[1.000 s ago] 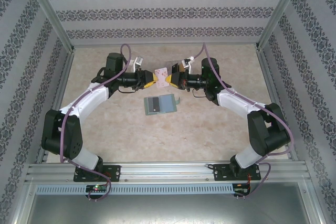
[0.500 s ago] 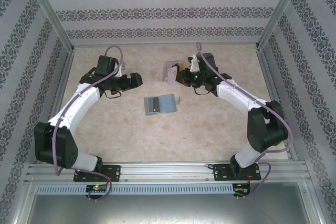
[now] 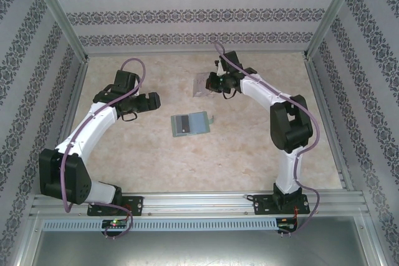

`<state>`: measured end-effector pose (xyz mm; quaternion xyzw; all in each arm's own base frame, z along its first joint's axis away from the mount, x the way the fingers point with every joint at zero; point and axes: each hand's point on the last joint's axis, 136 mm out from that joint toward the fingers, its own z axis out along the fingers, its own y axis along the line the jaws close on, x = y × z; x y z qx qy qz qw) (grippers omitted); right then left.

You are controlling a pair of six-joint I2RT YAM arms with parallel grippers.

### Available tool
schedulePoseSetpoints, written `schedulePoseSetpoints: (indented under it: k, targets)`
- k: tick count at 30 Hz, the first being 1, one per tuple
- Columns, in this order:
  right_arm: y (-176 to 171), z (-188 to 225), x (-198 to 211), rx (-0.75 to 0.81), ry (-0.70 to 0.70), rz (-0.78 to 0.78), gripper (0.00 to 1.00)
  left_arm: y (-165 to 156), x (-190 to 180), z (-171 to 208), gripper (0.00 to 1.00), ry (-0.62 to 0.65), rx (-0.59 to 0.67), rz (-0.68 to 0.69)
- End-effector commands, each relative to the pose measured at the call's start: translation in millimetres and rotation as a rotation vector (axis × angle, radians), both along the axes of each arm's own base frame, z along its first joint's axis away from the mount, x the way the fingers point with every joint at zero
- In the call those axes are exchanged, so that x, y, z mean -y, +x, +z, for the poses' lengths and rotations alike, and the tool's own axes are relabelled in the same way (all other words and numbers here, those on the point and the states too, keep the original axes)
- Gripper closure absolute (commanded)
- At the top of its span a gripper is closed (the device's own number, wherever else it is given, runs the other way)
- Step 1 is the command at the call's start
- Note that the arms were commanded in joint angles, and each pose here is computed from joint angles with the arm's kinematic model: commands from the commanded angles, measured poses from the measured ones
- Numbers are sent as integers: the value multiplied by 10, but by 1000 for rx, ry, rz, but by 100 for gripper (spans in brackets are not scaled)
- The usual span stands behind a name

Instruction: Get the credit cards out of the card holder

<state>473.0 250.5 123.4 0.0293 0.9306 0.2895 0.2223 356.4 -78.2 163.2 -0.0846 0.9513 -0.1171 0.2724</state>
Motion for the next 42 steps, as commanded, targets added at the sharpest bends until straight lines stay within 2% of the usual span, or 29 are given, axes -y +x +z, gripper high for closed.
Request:
schedulePoseSetpoints:
  k: [1, 6, 24, 29, 31, 34, 38, 42]
  targets:
    - [114, 9, 24, 0, -30, 1, 100, -31, -143, -80, 0, 52, -32, 28]
    - [227, -73, -46, -31, -16, 17, 100, -25, -298, -101, 1, 93, -44, 92]
    - [447, -228, -16, -58, -31, 12, 99, -24, -288, -77, 0, 61, -49, 94]
    - [433, -227, -52, -65, -25, 29, 88, -23, -259, -86, 1, 49, -55, 85]
    - [418, -202, -56, -63, -28, 39, 75, -17, -252, -80, 1, 46, -54, 83]
    - [399, -50, -53, -28, -32, 50, 64, -21, -236, -74, 1, 38, -55, 77]
    - [332, 221, -19, 23, -32, 54, 60, -29, -210, -69, 1, 22, -55, 74]
    - [116, 375, 3, 37, -32, 61, 55, -22, -138, -81, 1, -27, -65, 76]
